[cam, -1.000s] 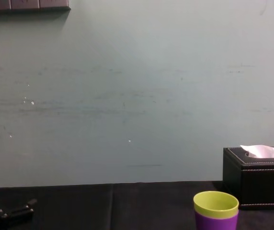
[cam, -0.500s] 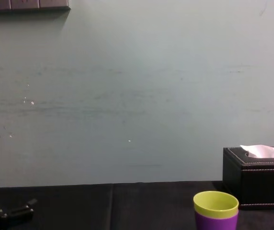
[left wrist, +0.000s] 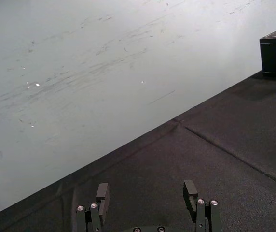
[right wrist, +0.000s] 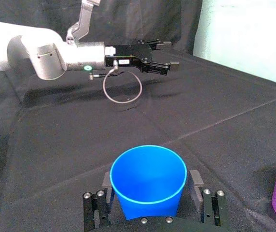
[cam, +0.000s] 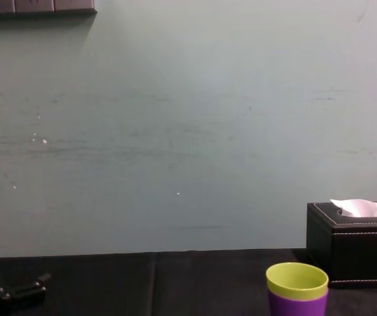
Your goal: Stack the three plastic cups sequentially using one hand.
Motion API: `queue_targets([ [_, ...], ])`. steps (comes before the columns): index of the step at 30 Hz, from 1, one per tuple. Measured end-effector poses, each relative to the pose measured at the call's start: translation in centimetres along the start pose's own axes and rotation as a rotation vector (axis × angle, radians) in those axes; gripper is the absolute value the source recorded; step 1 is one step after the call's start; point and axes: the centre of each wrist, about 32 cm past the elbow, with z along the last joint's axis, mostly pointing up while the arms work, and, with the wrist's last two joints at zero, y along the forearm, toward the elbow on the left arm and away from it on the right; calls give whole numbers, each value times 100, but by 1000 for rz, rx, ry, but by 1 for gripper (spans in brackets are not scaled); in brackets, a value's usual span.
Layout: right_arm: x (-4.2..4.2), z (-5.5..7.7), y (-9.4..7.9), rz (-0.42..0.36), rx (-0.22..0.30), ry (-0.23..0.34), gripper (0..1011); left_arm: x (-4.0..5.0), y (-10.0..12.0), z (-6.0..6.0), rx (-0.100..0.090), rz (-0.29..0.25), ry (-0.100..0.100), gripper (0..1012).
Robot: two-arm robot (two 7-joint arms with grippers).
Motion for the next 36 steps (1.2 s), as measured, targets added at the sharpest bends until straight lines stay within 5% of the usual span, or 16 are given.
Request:
queue_targets([
  [10,0,-2,-9,-2,1,0,765,0,0,0,0,0,0,1011],
  [33,0,-1,-16,-4,2,-2,718,0,0,0,0,0,0,1012],
  [36,-56,50,-28,-6,13,-20,718,0,0,0,0,0,0,1011],
])
